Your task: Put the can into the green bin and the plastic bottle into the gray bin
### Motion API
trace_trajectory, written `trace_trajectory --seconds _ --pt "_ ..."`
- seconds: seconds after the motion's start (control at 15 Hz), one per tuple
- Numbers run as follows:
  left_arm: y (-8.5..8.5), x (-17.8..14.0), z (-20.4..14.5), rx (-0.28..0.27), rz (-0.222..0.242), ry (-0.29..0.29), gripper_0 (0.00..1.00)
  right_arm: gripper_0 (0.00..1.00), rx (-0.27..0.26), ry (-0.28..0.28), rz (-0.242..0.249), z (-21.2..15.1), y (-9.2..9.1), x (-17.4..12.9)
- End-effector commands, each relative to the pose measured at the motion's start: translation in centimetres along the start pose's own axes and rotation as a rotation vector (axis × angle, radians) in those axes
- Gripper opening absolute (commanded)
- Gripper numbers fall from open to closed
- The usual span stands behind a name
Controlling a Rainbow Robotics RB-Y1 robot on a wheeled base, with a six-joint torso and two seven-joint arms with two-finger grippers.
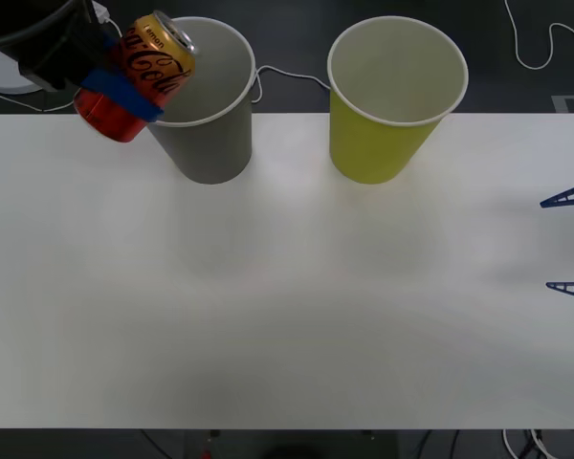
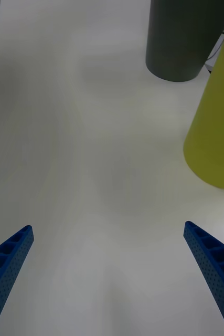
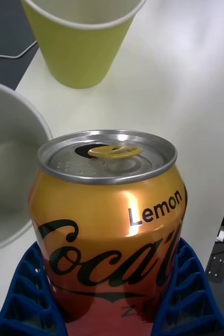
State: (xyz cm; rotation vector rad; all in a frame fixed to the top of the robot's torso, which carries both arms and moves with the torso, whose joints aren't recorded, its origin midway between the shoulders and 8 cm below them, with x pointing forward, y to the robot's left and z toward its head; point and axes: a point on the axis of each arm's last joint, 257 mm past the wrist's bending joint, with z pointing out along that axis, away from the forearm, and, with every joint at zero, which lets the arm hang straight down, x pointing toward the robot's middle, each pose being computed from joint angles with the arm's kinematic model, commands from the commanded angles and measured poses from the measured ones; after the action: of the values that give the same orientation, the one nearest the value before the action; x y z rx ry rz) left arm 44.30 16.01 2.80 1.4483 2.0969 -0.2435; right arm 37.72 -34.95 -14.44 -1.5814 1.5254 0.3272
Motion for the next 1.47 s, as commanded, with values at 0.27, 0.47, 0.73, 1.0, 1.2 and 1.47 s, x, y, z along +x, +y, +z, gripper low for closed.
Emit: trace_trajectory --seconds 0.27,0.47,0.73,1.0,1.2,1.47 --pt "1.5 -8.4 1.6 -0.018 -0.012 0.030 0.00 1.00 0.000 0.000 0.000 0.0 0.0 0.0" --pt "1.2 -13.2 3.1 -0.025 -0.038 -0.003 0.01 1.00 0.000 0.000 0.000 0.0 0.0 0.0" --pt "1.3 -19.1 6.0 -0.053 -0.048 -0.031 0.00 1.00 0.000 0.000 0.000 0.0 0.0 0.0" --pt "1.1 -24.4 9.3 -0.110 -0.061 -0.041 0.00 1.00 0.000 0.000 0.000 0.0 0.0 0.0" --pt "1.2 -27.4 11.9 -0.164 -0.083 -0.069 0.00 1.00 0.000 0.000 0.000 0.0 0.0 0.0" --pt "0.6 -30.1 14.7 -0.180 -0.113 -0.132 0.00 1.00 0.000 0.000 0.000 0.0 0.0 0.0"
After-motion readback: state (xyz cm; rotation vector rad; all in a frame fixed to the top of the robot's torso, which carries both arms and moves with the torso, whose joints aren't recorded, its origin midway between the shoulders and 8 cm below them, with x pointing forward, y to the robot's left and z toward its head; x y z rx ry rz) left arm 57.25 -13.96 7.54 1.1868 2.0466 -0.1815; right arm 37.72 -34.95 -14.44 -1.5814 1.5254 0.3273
